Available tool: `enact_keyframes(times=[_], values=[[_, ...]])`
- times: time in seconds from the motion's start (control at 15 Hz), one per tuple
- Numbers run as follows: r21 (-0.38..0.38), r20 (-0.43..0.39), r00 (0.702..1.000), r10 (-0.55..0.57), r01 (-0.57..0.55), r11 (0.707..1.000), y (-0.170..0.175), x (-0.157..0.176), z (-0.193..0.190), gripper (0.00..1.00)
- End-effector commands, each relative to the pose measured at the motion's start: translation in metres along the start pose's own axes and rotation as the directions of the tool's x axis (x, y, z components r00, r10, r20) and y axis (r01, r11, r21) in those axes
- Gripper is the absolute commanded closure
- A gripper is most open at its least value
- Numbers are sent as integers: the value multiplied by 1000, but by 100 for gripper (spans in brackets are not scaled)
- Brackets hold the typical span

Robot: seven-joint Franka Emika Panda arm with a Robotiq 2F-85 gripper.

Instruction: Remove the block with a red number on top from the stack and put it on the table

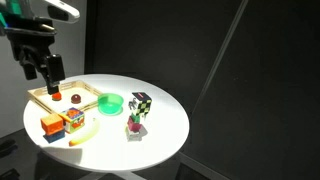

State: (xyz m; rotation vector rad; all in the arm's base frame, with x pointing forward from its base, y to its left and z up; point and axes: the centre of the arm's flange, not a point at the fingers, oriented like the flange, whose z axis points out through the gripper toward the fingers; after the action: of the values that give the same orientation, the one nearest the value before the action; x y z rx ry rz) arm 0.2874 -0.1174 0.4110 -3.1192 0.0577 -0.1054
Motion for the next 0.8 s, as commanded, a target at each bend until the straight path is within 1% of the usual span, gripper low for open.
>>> enact_keyframes(times=[0.0, 0.33, 0.73], values=[[1, 5, 1000, 0, 0, 1000, 0, 0, 2, 0], [2, 13, 1000, 0, 0, 1000, 0, 0, 5, 0], [9, -12, 1000, 23, -23, 1000, 8, 22, -4, 0]])
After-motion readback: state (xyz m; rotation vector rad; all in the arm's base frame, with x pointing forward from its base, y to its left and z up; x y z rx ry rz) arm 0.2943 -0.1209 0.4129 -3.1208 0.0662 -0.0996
